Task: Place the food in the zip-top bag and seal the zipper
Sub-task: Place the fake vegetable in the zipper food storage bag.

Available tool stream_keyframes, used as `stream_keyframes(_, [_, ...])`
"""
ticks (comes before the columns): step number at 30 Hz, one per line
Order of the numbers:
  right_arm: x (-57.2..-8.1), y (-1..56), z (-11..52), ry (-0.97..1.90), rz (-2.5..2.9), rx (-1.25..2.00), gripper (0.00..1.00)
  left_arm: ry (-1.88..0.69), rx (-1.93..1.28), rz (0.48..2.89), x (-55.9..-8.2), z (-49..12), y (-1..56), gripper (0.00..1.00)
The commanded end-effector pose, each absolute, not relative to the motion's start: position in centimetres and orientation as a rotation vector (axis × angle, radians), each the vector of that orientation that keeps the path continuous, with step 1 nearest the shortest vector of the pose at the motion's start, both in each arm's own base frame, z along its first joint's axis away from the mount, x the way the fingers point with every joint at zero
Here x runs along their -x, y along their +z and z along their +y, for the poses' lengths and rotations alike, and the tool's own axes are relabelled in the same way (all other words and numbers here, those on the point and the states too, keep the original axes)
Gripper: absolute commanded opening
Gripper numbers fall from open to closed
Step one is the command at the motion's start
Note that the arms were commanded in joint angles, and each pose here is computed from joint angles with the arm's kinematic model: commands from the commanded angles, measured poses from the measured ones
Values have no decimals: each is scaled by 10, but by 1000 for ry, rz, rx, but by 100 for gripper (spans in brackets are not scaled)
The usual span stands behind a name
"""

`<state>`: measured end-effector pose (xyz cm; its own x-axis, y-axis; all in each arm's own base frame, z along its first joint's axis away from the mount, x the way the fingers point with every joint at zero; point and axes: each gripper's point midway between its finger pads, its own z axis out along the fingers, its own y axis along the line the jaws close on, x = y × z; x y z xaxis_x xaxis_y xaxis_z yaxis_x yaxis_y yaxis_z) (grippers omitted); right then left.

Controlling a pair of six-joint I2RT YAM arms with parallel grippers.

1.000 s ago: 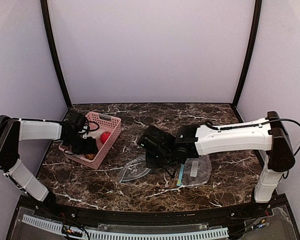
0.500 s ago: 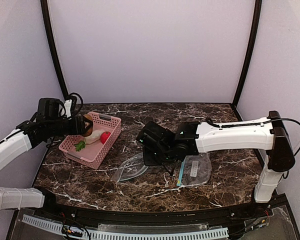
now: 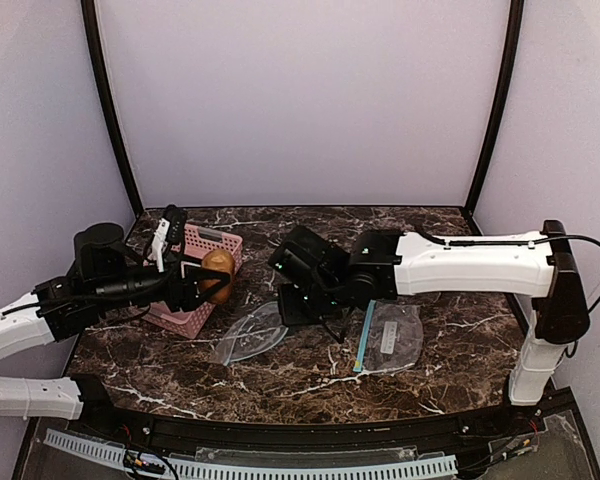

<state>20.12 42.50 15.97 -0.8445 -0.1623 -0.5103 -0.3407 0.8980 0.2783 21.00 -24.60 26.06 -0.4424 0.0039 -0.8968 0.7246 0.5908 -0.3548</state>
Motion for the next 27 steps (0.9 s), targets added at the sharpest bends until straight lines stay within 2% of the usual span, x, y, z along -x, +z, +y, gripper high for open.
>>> stream_keyframes(1, [-196, 167, 434, 535, 2583, 414, 0, -968, -686, 1779, -199, -273, 267, 46])
stream_keyframes(13, [-192, 163, 436, 534, 2613, 446, 0, -997, -892, 1755, -166, -323, 255, 46])
stream_keyframes(21, [-191, 161, 434, 527, 2625, 458, 0, -896, -965, 1862, -165, -322, 219, 46])
stream_keyframes(27, [-191, 160, 435, 528, 2631, 464, 0, -919, -973, 1899, -161, -322, 205, 46])
